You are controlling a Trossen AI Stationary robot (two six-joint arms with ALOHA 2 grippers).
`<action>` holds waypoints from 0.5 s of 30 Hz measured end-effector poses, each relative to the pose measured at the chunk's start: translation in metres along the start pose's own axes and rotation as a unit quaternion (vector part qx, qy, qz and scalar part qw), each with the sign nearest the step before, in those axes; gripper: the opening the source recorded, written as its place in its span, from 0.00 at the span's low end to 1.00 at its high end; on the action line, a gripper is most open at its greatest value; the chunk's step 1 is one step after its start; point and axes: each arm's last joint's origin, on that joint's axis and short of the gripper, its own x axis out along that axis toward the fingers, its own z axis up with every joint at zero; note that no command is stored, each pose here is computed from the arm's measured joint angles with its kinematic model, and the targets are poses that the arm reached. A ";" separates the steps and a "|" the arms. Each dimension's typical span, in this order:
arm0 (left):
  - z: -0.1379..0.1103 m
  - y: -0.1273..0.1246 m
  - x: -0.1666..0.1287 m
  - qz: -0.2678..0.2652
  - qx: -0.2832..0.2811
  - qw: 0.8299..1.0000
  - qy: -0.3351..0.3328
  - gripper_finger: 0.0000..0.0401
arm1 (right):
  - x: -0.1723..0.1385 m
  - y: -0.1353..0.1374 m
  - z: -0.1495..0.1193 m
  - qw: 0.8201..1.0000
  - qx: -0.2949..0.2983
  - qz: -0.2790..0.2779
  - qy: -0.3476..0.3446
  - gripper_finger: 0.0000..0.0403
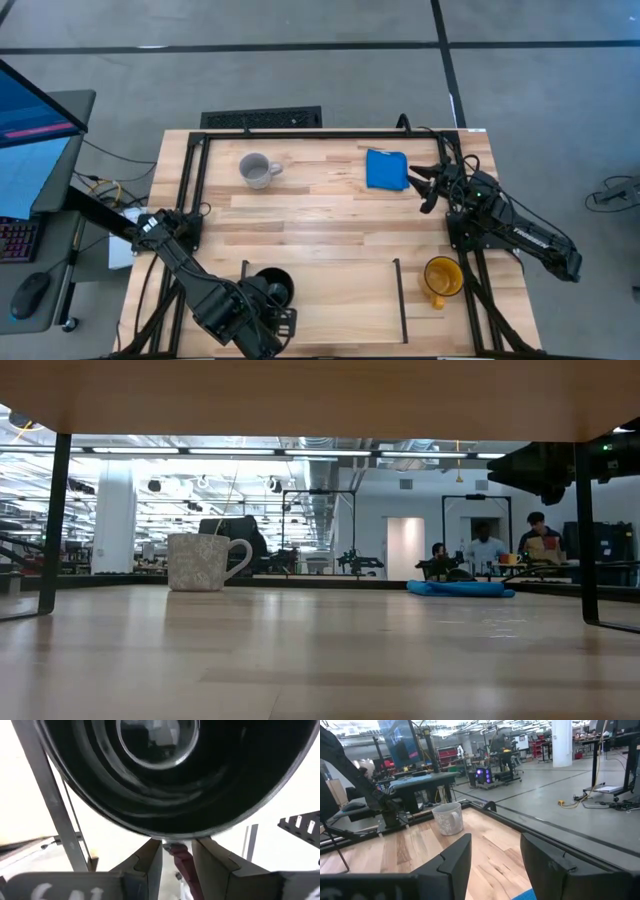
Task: Stack small to large cups/mugs on shelf
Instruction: Put the black mug on the shelf
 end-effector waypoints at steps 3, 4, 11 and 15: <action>-0.001 -0.001 0.000 -0.004 0.000 1.000 0.003 0.24 | 0.000 0.000 0.000 1.000 0.000 0.000 0.000 0.48; -0.001 -0.001 0.000 -0.005 -0.001 1.000 0.005 0.24 | 0.000 0.000 0.000 1.000 0.000 0.000 0.000 0.48; -0.001 -0.001 0.000 -0.002 -0.005 1.000 0.011 0.24 | 0.000 0.000 0.000 1.000 0.000 0.000 0.000 0.48; -0.002 0.000 0.000 0.007 -0.007 1.000 0.022 0.24 | 0.000 0.000 0.000 1.000 0.000 0.000 0.000 0.48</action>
